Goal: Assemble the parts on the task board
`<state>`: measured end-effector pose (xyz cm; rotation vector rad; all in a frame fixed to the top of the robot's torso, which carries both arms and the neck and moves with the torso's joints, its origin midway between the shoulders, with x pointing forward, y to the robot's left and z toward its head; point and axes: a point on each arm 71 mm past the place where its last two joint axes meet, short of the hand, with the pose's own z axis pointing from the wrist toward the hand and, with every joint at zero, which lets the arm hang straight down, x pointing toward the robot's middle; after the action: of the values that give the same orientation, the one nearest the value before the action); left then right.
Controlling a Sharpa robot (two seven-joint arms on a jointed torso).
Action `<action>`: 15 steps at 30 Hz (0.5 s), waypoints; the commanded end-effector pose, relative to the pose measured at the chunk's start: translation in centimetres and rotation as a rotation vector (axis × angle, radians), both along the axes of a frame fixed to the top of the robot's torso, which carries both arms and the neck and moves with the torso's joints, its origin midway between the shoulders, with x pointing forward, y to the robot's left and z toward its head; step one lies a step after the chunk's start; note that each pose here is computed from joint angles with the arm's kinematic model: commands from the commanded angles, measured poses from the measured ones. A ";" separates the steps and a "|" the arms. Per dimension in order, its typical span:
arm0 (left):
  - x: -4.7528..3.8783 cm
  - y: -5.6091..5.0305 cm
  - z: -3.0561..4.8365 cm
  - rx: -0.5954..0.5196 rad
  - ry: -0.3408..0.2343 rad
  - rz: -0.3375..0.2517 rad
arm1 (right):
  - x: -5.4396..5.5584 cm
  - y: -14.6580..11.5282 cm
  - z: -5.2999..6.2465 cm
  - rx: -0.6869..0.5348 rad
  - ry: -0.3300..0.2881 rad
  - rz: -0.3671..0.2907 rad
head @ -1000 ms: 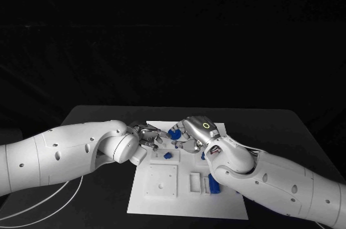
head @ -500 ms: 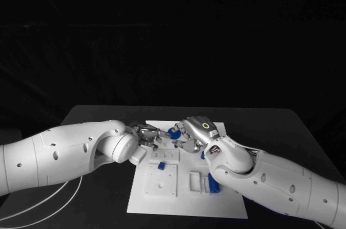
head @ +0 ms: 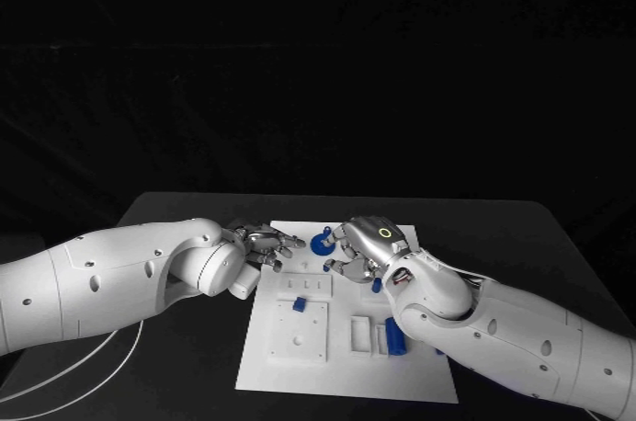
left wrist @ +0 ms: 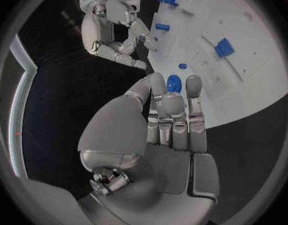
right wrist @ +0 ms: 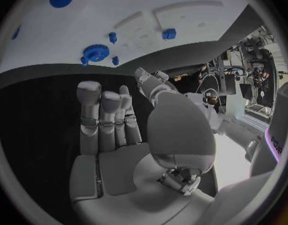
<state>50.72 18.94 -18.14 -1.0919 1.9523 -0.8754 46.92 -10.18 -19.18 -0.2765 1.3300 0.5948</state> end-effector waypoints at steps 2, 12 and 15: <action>0.51 1.1 0.70 -0.009 -0.114 0.053 | 0.0 0.6 -1.1 -0.057 0.104 0.076; 1.23 3.9 1.60 -0.036 -0.252 0.163 | -0.5 3.1 -3.3 -0.184 0.208 0.236; 1.28 4.1 1.79 -0.045 -0.277 0.180 | -0.7 3.9 -4.0 -0.234 0.225 0.273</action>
<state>51.82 22.94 -17.01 -1.1020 1.6893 -0.8879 46.57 -6.83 -22.52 -0.4967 1.5315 0.6842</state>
